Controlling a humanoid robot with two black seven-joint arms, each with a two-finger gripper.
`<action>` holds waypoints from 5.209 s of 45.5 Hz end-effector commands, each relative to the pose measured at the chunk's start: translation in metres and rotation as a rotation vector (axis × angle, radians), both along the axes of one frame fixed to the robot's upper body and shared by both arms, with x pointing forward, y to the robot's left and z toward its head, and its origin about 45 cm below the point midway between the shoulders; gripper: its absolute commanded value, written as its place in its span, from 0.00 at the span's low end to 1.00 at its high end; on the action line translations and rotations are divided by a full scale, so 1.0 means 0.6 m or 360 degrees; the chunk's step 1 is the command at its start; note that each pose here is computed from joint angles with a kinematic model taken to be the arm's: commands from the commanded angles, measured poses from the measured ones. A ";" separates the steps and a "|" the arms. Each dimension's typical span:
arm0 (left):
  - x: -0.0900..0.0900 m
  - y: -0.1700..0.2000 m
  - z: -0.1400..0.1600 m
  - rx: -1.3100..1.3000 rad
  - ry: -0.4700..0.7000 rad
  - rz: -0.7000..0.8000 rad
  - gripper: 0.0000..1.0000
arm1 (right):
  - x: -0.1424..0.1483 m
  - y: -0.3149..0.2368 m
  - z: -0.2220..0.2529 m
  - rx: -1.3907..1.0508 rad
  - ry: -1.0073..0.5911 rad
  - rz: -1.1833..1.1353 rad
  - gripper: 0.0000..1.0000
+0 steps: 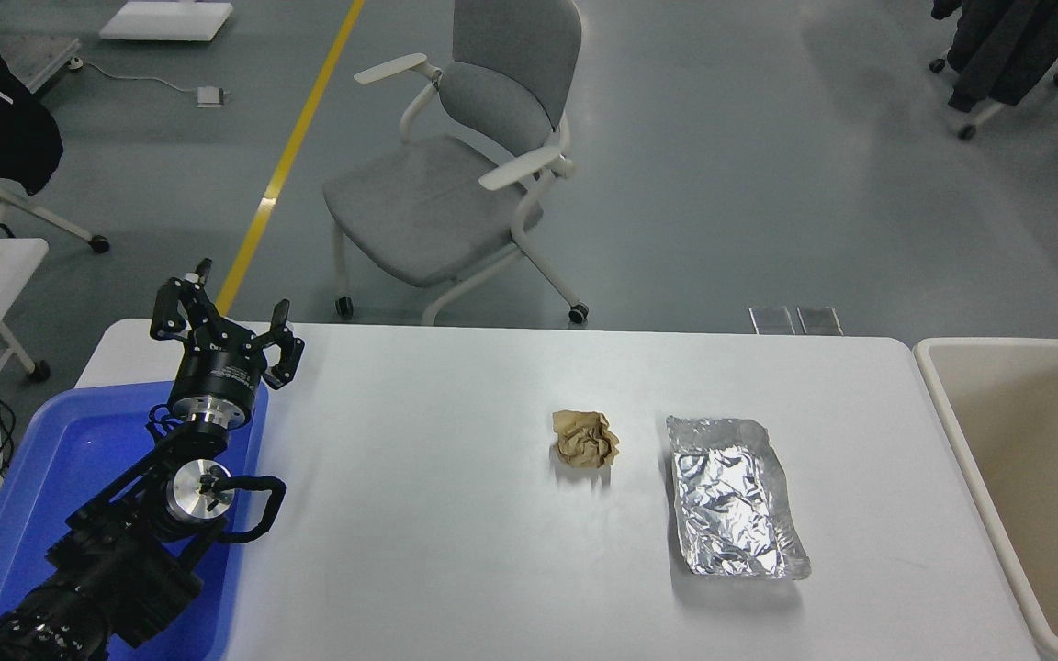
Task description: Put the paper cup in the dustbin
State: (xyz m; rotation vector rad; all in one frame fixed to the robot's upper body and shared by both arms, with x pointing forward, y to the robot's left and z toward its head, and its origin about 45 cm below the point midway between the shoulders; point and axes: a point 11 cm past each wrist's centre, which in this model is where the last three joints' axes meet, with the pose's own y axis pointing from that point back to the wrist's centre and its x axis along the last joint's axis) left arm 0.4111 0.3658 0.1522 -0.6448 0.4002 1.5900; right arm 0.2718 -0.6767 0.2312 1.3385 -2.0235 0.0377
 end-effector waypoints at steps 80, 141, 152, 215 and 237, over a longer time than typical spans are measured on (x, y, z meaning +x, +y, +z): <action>0.001 0.000 0.001 0.0000 -0.0002 0.0000 1.00 | 0.076 0.019 -0.006 0.1286 -0.0496 -0.0869 1.00; 0.000 -0.001 0.000 -0.0002 -0.0001 0.0001 1.00 | 0.312 0.401 0.090 0.1376 -0.0178 0.0901 1.00; 0.000 0.000 0.000 0.0000 -0.0002 0.0002 1.00 | 0.320 0.477 0.102 0.1082 -0.0208 0.0963 1.00; 0.000 0.000 0.000 0.0000 -0.0002 0.0002 1.00 | 0.354 0.659 -0.095 0.1653 -0.0418 0.0424 0.98; 0.000 0.000 0.000 0.0000 -0.0002 0.0002 1.00 | 0.363 0.668 -0.097 0.2063 -0.0560 0.0164 1.00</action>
